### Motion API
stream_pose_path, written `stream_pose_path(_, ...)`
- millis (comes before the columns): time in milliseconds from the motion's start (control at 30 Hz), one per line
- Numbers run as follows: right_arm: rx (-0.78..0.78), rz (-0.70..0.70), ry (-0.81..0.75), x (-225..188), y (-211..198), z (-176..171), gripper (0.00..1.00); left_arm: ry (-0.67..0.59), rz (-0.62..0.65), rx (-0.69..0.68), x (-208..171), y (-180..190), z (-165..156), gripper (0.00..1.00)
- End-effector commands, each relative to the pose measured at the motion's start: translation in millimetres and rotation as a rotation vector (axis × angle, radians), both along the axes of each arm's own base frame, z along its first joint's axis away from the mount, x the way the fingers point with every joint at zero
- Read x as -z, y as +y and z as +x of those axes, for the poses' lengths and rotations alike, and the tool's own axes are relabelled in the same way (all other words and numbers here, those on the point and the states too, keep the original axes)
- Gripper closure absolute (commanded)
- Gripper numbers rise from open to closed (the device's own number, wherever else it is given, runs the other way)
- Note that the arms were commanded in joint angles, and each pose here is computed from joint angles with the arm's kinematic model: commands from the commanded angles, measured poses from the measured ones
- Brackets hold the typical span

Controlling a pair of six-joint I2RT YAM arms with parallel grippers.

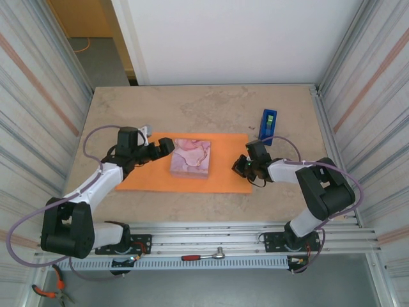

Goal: Wrap the gift box in paper
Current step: Rotate the wrapping paper at the center of the table, then rotate the gift box with the wrapping paper.

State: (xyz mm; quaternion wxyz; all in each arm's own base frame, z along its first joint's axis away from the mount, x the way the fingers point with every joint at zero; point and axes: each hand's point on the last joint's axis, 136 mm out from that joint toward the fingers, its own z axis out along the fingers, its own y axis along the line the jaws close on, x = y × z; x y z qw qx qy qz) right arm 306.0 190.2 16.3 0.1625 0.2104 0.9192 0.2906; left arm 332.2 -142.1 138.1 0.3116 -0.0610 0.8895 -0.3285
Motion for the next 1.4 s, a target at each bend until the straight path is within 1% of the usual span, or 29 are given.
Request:
stream_pose_path(0, -0.018, -0.069, 0.075, 21, -19, -16, 1.0, -0.008, -0.002, 0.007, -10, 0, 0, 0.01)
stream_pose_path(133, -0.012, -0.079, 0.082, 22, -31, -11, 1.0, 0.008, -0.005, 0.002, -9, 0, 2, 0.01)
stream_pose_path(200, -0.026, -0.065, 0.071, 17, -31, -7, 1.0, 0.015, 0.001, -0.004, -7, 1, 2, 0.01)
stream_pose_path(300, -0.078, -0.001, 0.028, -1, -17, -2, 0.97, 0.053, 0.039, -0.054, 1, 10, 2, 0.01)
stream_pose_path(400, -0.125, 0.068, -0.034, -28, 0, 1, 0.91, 0.075, 0.05, -0.068, 8, 13, 1, 0.01)
stream_pose_path(467, -0.15, 0.076, -0.069, -46, 10, 2, 0.79, 0.081, 0.026, -0.045, 9, 8, 0, 0.01)
stream_pose_path(500, -0.164, 0.072, -0.084, -54, 16, 1, 0.7, 0.09, 0.011, -0.028, 11, 4, -2, 0.01)
stream_pose_path(600, -0.19, 0.047, -0.12, -73, 31, 2, 0.48, 0.089, -0.048, 0.027, 12, -9, -3, 0.01)
stream_pose_path(667, -0.2, 0.039, -0.129, -79, 40, 3, 0.41, 0.086, -0.077, 0.057, 13, -16, -4, 0.05)
stream_pose_path(733, -0.207, 0.042, -0.136, -83, 49, 5, 0.36, 0.09, -0.084, 0.076, 15, -20, -5, 0.1)
stream_pose_path(800, -0.212, 0.046, -0.136, -84, 59, 8, 0.35, 0.1, -0.09, 0.095, 18, -25, -5, 0.14)
stream_pose_path(867, -0.216, 0.054, -0.134, -83, 67, 11, 0.35, 0.11, -0.092, 0.111, 21, -29, -6, 0.15)
stream_pose_path(1133, -0.234, 0.059, -0.102, -71, 89, 14, 0.35, 0.147, -0.048, 0.152, 38, -39, -10, 0.13)
stream_pose_path(1267, -0.236, 0.07, -0.099, -68, 95, 16, 0.37, 0.154, -0.05, 0.192, 43, -47, -13, 0.21)
stream_pose_path(1367, -0.235, 0.079, -0.099, -68, 97, 18, 0.42, 0.162, -0.054, 0.217, 47, -53, -15, 0.28)
